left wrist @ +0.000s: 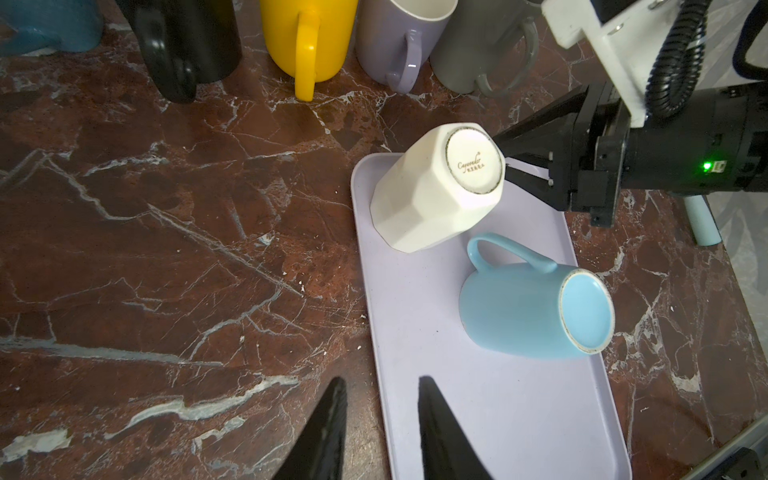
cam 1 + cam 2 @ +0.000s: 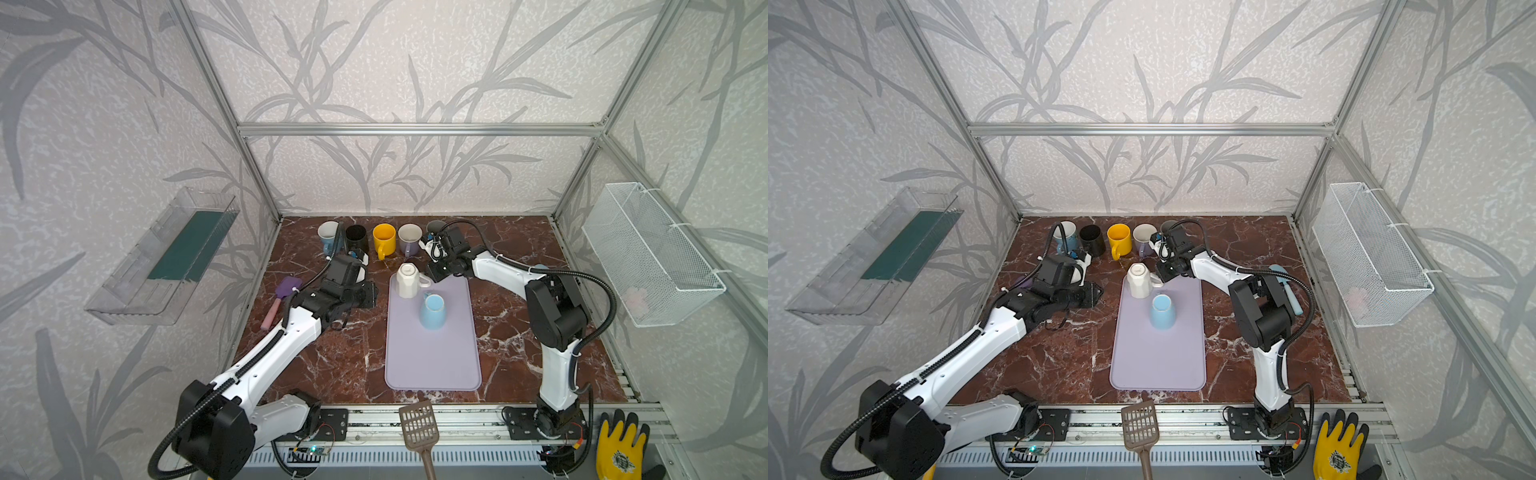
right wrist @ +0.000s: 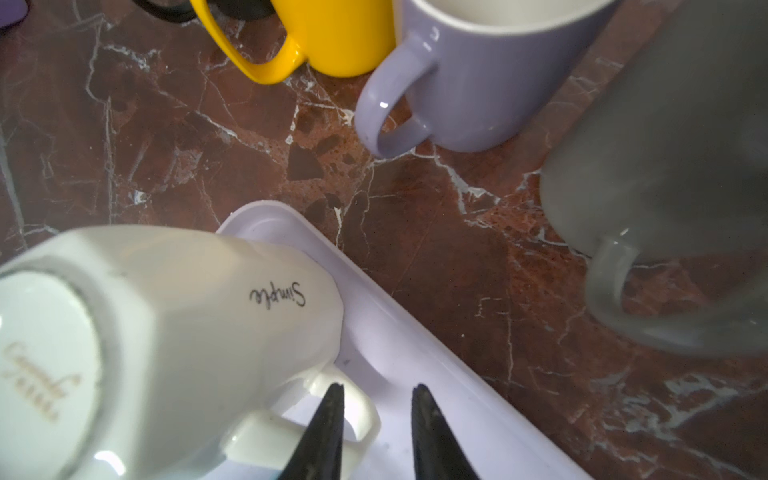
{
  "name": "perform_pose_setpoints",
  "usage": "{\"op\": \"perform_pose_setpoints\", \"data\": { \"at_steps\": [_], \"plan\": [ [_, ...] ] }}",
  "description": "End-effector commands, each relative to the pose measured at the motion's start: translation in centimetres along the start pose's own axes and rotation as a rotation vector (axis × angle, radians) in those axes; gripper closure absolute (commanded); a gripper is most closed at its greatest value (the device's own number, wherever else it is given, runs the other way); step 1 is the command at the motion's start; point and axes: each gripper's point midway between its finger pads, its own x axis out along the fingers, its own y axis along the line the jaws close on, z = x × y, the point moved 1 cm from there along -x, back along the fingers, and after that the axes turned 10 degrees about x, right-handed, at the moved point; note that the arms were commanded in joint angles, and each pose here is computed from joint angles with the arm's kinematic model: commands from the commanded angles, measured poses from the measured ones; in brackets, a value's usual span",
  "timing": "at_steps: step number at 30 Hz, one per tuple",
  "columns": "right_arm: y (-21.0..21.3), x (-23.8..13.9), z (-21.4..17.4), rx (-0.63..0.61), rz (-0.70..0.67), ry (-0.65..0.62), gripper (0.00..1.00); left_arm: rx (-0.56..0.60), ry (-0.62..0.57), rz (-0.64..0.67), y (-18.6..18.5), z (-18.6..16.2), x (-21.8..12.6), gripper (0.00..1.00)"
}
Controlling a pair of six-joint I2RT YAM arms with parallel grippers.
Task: Turn the mug right side up
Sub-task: 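Move the right gripper over the upside-down white mug's handle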
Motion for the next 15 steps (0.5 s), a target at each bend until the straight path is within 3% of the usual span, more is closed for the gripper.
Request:
{"op": "perform_pose_setpoints", "data": {
  "at_steps": [1, 15],
  "plan": [
    [1.5, -0.9, -1.1, -0.073, 0.055, 0.045, 0.7, -0.006, -0.006, -0.011, -0.4, 0.8, -0.5, 0.68],
    [5.4, -2.4, -2.9, -0.184, 0.251, 0.081, 0.71, -0.023, 0.05, -0.04, -0.8, -0.4, 0.8, 0.68]
  ]
}}
